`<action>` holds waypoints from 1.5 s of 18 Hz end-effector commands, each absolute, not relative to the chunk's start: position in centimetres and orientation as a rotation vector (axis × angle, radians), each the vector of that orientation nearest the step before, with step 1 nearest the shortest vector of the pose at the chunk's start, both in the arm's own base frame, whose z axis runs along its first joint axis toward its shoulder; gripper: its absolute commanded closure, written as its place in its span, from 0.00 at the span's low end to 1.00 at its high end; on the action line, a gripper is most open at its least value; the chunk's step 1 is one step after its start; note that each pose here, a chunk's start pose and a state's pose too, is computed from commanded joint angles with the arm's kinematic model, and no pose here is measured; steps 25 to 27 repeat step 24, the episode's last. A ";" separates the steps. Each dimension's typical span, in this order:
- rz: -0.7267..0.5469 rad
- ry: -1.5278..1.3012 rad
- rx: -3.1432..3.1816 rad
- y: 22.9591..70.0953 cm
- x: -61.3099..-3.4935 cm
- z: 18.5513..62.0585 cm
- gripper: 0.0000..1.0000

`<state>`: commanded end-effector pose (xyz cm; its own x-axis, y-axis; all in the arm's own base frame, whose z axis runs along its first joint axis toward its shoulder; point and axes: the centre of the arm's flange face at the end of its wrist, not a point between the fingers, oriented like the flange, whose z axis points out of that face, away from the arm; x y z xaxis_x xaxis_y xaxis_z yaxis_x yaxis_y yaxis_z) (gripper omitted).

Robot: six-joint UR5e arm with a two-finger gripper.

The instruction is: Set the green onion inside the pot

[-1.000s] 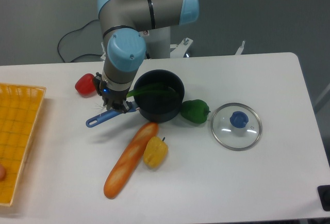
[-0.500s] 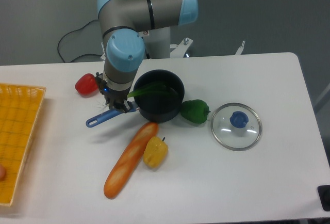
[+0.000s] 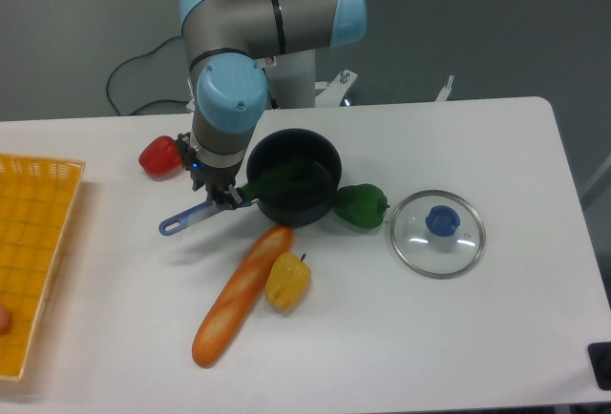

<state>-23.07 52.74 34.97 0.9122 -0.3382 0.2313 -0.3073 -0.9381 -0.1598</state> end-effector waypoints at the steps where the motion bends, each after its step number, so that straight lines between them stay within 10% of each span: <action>1: -0.384 0.501 -2.952 52.8 -23.1 35.0 0.04; 10: -0.288 0.485 -2.916 53.1 -24.0 37.9 0.00; 15: -0.027 0.551 -3.016 52.5 -25.4 40.9 0.00; 27: 0.034 0.582 -3.057 51.1 -27.8 40.9 0.00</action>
